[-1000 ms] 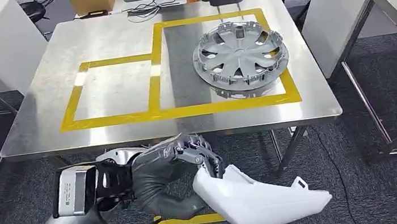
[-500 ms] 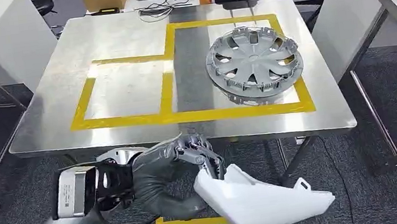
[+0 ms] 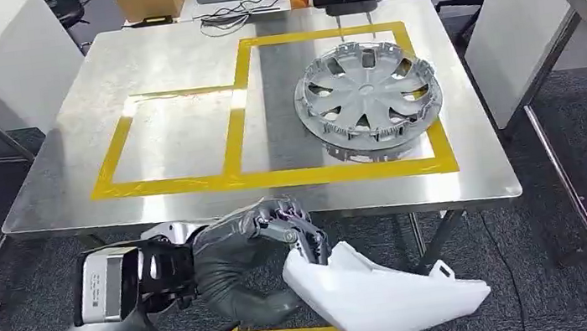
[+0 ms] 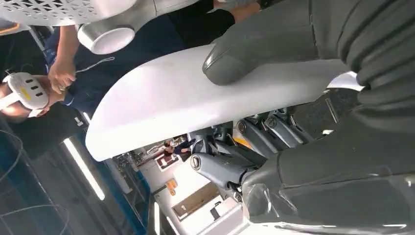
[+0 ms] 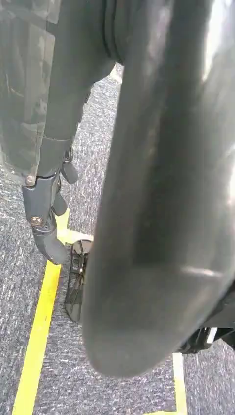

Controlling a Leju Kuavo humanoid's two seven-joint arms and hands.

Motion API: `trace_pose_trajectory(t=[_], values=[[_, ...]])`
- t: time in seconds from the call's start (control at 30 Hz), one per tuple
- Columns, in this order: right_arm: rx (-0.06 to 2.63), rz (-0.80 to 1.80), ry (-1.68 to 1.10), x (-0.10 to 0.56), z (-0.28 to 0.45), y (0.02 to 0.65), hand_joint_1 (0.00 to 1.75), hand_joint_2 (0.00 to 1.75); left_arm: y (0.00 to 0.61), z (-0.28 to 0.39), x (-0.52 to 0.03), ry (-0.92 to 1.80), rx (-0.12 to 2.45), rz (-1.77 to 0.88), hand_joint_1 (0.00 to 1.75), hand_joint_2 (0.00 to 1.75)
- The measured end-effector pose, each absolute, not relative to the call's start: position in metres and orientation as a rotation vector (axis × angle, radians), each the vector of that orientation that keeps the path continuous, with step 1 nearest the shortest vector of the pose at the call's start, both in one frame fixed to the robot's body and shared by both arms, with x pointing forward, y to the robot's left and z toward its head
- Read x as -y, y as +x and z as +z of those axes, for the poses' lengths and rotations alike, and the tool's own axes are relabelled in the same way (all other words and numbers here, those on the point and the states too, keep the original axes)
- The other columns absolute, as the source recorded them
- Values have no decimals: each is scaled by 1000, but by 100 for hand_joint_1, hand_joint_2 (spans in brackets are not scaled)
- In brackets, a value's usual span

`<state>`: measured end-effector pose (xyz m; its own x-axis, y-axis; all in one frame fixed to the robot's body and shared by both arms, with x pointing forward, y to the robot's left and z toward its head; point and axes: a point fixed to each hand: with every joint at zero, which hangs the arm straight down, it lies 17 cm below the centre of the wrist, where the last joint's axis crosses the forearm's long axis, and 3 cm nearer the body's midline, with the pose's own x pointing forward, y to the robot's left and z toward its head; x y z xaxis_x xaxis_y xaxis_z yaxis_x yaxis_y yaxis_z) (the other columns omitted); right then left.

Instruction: Take the parts from the cabinet and place them on the table.

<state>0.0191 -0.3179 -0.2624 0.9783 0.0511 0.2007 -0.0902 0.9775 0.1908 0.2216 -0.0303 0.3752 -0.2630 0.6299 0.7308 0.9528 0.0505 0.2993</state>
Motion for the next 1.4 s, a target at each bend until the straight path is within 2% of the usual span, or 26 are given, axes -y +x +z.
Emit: trace_pose_trajectory(t=[1.4], values=[[216, 82, 198, 315, -261, 24, 0, 0, 218, 386, 27, -1570, 1978, -1089, 173, 175]])
